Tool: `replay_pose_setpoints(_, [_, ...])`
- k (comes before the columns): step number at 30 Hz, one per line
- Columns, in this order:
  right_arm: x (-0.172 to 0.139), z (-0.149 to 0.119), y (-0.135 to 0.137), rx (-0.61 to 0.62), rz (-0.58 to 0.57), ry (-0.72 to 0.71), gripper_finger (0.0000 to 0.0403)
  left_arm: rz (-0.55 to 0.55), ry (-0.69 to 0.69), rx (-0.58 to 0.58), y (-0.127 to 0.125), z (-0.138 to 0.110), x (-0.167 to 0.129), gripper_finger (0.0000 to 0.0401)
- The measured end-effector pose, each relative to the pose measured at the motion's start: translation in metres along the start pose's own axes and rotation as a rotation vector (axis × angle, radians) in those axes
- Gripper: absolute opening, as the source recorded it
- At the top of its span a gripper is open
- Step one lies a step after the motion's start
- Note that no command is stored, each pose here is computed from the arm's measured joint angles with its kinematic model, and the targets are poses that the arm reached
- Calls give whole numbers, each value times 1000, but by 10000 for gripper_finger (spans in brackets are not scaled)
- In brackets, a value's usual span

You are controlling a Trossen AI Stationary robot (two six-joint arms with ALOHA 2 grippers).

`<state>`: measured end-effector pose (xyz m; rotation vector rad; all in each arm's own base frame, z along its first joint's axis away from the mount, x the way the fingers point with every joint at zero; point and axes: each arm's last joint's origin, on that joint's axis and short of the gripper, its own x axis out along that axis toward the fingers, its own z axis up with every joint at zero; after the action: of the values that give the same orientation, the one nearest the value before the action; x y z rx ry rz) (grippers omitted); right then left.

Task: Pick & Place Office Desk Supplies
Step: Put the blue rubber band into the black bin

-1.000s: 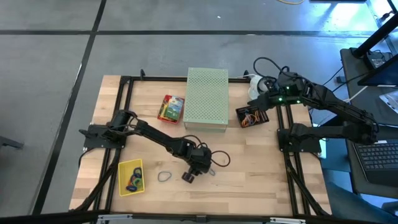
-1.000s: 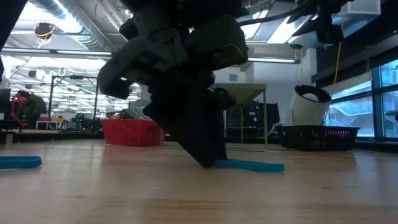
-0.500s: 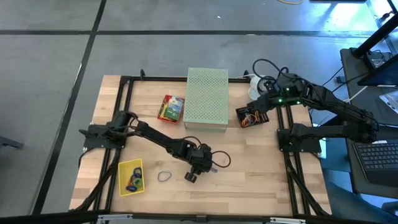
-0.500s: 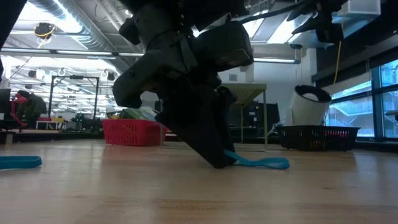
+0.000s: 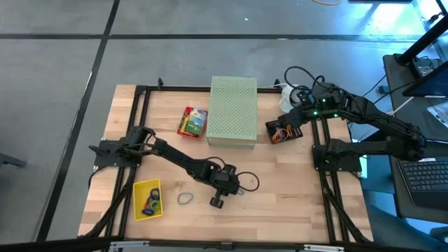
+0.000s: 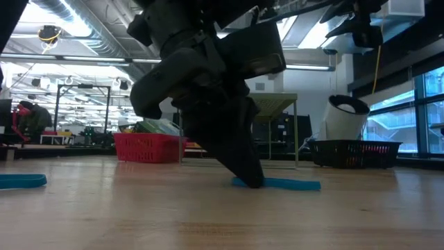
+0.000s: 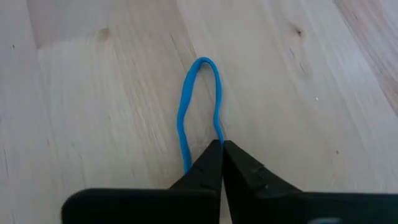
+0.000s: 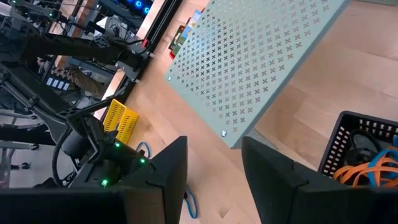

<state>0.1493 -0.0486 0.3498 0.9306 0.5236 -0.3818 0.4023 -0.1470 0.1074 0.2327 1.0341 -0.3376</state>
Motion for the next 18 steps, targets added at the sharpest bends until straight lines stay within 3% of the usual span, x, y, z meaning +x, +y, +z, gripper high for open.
replay_pose_setpoints(6, [0, -1, 1, 11, 31, 32, 155, -5, 3, -67, 5, 1, -4, 2])
replay_pose_setpoints(13, [0, -4, 4, 3, 80, 84, 155, 17, -37, -96, 7, 11, -40, 2])
replay_pose_setpoints(18, [1, -7, 7, -14, 95, 102, 155, 27, -77, -188, 15, 18, -68, 2])
